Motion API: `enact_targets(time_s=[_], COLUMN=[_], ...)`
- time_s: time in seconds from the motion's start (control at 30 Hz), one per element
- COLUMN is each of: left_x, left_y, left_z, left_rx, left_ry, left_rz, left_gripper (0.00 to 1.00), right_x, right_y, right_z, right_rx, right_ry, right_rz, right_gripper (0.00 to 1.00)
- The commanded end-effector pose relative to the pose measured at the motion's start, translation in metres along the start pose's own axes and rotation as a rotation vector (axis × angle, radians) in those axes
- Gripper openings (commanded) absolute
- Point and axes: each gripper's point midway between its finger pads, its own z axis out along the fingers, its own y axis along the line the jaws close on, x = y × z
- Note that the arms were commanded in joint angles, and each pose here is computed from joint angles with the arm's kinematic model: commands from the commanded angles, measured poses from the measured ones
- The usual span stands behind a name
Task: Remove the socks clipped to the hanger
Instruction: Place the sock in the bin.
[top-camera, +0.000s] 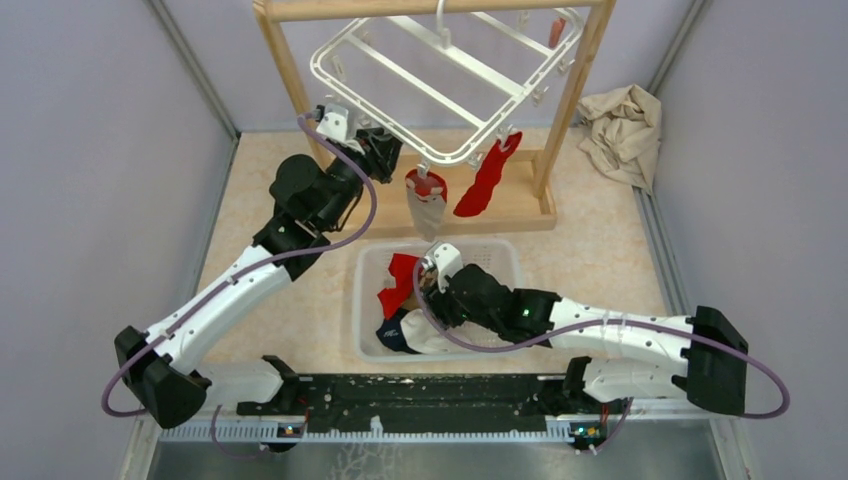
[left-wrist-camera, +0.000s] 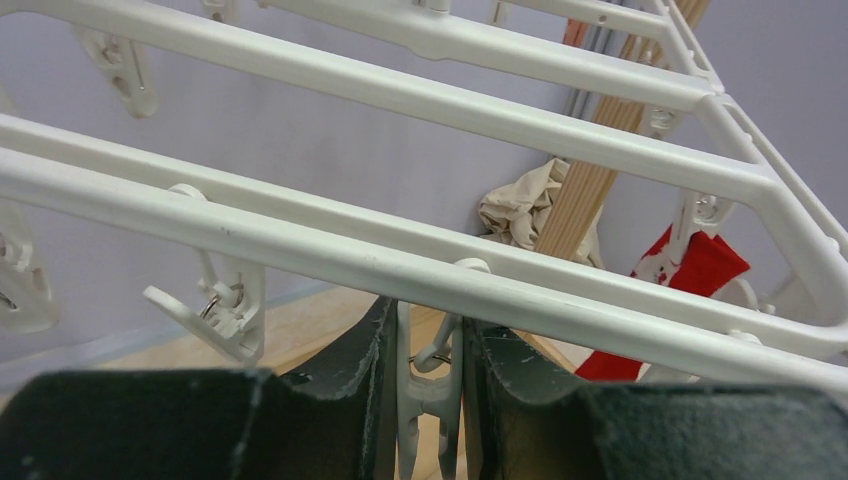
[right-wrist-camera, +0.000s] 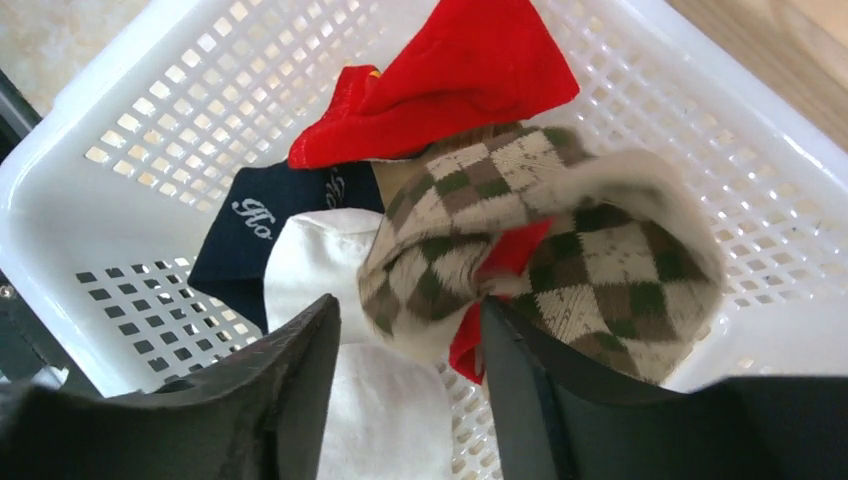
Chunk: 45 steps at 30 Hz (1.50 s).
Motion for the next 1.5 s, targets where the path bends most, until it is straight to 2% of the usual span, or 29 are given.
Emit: enact_targets(time_s=[0.0,0.07,0.2,0.33,0.5,0.67,1.07,1.47], left_x=[-0.012,-0.013,-0.015,-0.016,-0.016,-0.012,-0.008,0.006], left_y=[0.01,0.016,0.027,0.033,0.031,0.03,0.027,0.02], left_z=[-0.004,-0.004,-0.003,-0.001,-0.002,-0.006,-0.022,-0.053], left_rx=[-0.014,-0.027,-0.044,-0.052,-0.04,-0.028,-0.019,0.024], left_ry=[-0.012,-0.013,-0.016,-0.015,-0.014,-0.002,0.007,0.041], left_rz=[-0.016,-0.015,-0.016,-0.012,-0.022,-0.029,-0.062,-0.118], left_gripper=[0.17,0.18,0.21,0.34,0.57,0.66,0.71,0.72], right_x=[-0.044,-0.049,-0.059,-0.074,-0.084,-0.083,-0.097,-0.123], right_y=[0.007,0.004,-0.002,-0.013,-0.03,-0.042,-0.065,-0.075], right_z=[-0.01,-0.016,-0.033,-0.054,-0.072,-0.078,-0.07,-0.081], right_rx=[-0.032,-0.025,-0.011,0.013,0.058,0.096,0.177,0.188], right_ry=[-0.108,-0.123,-0.161,-0.226,-0.315,-0.357,-0.485,-0.547], right_rz=[0.038,0.037,0.041,0.059,0.08,0.104,0.124,0.109], right_gripper=[0.61,0.71,0.77,0.79,0.79,0.79,0.79,0.79])
